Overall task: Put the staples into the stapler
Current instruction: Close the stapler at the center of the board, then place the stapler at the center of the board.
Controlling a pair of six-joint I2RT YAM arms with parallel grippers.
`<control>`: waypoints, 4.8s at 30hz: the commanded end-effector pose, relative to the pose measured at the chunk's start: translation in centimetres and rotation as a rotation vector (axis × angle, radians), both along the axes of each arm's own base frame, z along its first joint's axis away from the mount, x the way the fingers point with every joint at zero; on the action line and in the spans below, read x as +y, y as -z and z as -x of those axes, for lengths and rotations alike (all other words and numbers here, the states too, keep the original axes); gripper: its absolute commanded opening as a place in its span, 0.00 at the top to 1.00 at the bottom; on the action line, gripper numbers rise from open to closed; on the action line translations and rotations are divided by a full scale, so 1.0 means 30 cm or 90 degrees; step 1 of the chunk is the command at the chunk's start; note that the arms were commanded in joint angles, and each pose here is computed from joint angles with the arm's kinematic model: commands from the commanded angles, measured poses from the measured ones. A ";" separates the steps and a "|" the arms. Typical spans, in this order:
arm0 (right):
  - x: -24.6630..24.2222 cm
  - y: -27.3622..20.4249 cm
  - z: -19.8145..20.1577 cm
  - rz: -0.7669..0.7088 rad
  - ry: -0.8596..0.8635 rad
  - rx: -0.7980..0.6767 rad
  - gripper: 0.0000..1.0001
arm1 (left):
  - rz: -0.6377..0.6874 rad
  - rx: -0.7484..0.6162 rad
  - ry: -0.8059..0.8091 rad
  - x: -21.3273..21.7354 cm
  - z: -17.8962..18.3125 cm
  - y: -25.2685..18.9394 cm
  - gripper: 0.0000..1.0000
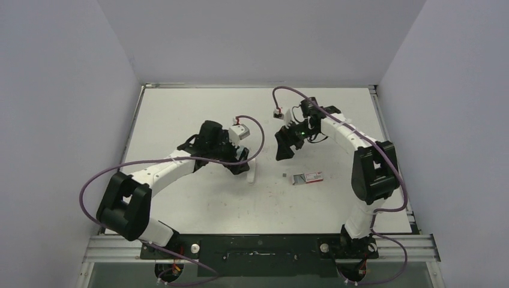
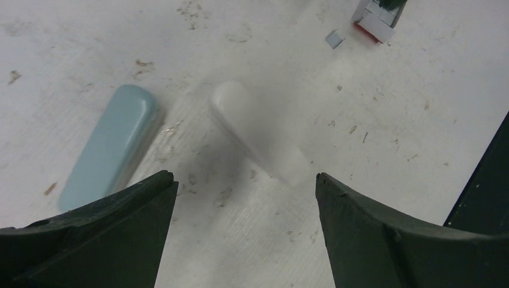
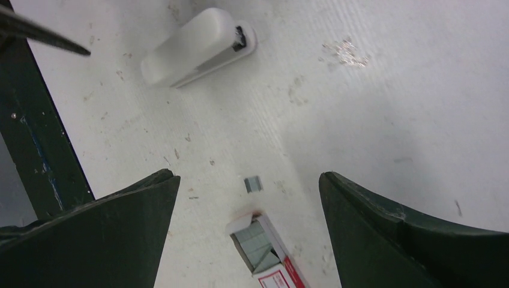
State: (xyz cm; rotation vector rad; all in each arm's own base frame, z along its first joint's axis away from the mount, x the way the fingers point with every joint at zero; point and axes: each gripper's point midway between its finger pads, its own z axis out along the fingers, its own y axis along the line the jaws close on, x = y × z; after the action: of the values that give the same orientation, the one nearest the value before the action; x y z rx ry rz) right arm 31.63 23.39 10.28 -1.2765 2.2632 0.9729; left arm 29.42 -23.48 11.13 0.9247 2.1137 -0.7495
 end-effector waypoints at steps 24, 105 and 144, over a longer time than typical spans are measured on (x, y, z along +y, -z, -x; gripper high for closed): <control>-0.235 -0.090 -0.047 -0.026 0.197 -0.062 0.08 | -0.235 0.102 0.091 -0.209 0.121 0.262 0.70; 0.028 -0.279 0.098 -0.344 0.105 0.213 0.10 | -0.130 -0.275 0.279 -0.370 -0.016 -0.222 1.00; 0.006 -0.236 0.065 -0.321 0.142 0.195 0.07 | -0.155 -0.297 0.257 -0.363 -0.015 -0.202 1.00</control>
State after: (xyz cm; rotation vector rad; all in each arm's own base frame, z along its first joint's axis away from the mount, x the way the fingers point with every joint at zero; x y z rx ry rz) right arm 28.93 24.52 15.52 -0.5742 2.1852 1.7533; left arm 30.09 -33.56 14.30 1.5346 1.7469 -0.3686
